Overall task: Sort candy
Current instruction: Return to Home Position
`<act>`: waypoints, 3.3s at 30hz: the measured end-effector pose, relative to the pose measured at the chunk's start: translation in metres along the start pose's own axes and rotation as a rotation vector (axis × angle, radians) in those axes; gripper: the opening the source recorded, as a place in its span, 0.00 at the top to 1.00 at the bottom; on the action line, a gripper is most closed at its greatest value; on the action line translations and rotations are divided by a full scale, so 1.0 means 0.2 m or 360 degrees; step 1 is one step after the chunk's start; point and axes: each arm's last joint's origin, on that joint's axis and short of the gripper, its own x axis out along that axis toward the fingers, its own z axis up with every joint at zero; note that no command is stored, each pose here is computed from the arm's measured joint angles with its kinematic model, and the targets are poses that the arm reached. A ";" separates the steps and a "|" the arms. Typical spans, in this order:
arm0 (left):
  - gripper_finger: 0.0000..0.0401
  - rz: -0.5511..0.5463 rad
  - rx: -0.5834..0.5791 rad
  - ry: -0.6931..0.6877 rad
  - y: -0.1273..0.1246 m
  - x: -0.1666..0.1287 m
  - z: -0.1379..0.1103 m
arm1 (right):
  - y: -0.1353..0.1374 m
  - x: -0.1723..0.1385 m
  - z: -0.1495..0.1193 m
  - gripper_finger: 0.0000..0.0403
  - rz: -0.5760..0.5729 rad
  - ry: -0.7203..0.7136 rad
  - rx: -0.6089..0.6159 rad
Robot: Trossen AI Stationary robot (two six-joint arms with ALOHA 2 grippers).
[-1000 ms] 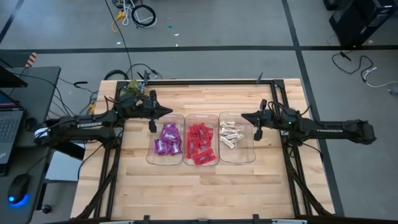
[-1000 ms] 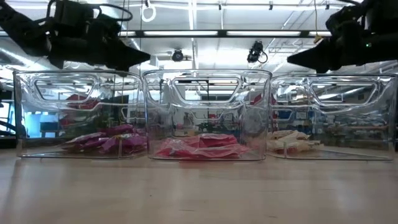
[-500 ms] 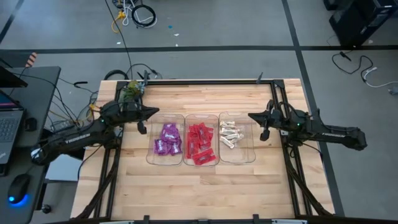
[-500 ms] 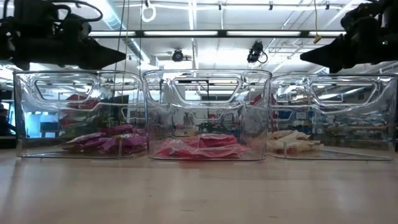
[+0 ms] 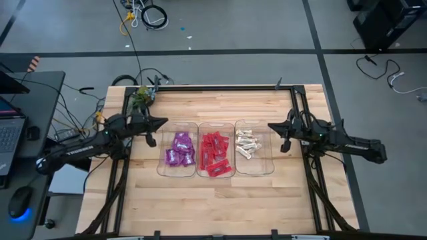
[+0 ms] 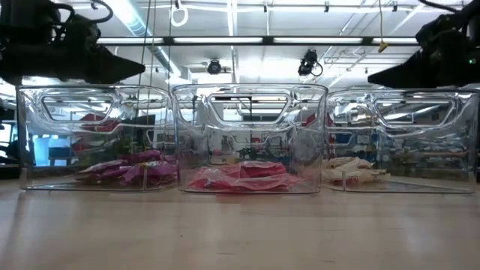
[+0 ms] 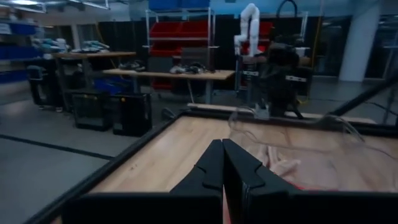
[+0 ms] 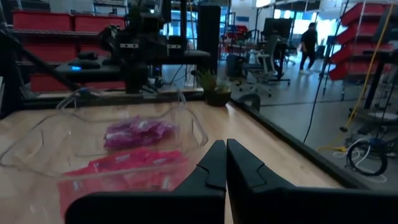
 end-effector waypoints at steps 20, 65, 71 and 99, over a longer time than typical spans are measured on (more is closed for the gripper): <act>1.00 -0.0143 -0.0017 0.0086 -0.04 -0.11 -0.05 | 0.04 0.00 -0.03 1.00 0.0119 0.0038 0.0013; 0.98 -0.0058 0.0032 0.0087 -0.03 -0.09 -0.12 | 0.04 0.00 -0.03 0.99 0.0123 0.0054 -0.0006; 0.98 -0.0058 0.0032 0.0085 -0.03 -0.09 -0.12 | 0.04 0.00 -0.03 0.99 0.0122 0.0059 0.0075; 0.98 -0.0044 0.0166 -0.0012 -0.03 -0.09 -0.09 | 0.00 0.01 -0.03 1.00 -0.0013 0.0029 -0.0030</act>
